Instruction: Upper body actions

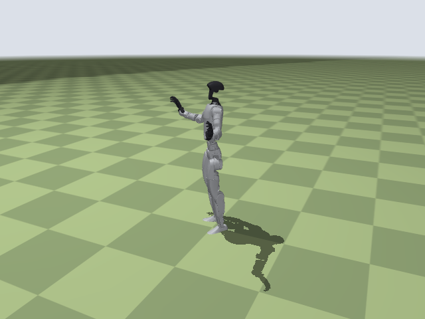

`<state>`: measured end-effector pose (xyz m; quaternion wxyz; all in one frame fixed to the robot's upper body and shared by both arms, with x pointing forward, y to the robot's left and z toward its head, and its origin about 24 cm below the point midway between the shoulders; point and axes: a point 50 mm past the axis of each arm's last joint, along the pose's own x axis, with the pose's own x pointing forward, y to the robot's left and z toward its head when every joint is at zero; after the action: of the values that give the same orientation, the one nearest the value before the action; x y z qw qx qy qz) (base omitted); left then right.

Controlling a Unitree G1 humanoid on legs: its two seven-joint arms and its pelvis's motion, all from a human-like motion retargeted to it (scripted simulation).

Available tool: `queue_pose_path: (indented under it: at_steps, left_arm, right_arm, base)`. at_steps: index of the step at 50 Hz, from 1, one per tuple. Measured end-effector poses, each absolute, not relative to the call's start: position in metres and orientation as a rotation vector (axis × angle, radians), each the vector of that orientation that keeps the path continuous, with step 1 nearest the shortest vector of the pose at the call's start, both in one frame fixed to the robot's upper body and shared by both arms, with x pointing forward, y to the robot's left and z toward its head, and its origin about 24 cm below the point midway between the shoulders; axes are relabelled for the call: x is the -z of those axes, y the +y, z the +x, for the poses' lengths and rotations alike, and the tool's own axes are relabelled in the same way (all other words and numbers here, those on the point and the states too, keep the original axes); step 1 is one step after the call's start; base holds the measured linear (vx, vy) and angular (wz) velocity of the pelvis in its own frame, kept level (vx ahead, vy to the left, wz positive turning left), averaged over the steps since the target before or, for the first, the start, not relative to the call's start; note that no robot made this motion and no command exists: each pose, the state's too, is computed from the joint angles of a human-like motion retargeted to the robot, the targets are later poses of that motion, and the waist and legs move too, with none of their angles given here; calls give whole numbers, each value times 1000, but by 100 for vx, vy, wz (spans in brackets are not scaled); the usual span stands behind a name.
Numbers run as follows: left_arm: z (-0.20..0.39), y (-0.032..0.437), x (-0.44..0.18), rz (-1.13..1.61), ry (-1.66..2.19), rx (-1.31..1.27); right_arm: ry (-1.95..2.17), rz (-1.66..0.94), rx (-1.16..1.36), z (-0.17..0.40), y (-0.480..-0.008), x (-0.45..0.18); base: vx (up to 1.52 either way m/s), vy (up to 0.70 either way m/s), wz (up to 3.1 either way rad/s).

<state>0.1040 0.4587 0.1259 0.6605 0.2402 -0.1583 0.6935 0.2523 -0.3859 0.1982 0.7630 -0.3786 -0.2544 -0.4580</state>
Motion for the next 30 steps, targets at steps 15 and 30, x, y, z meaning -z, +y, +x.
queue_pose_path:
  at_steps: [15,30]
  left_arm:
    - [35,276,143,259,956,-786]
    - [-59,153,178,199,1795,148]
  right_arm:
    - [1147,-887,-197,107,-270,144]
    - [1778,-112,-164,-50,-187,176]
  base:
    - [-5,-5,1]
    - [0,-3,9]
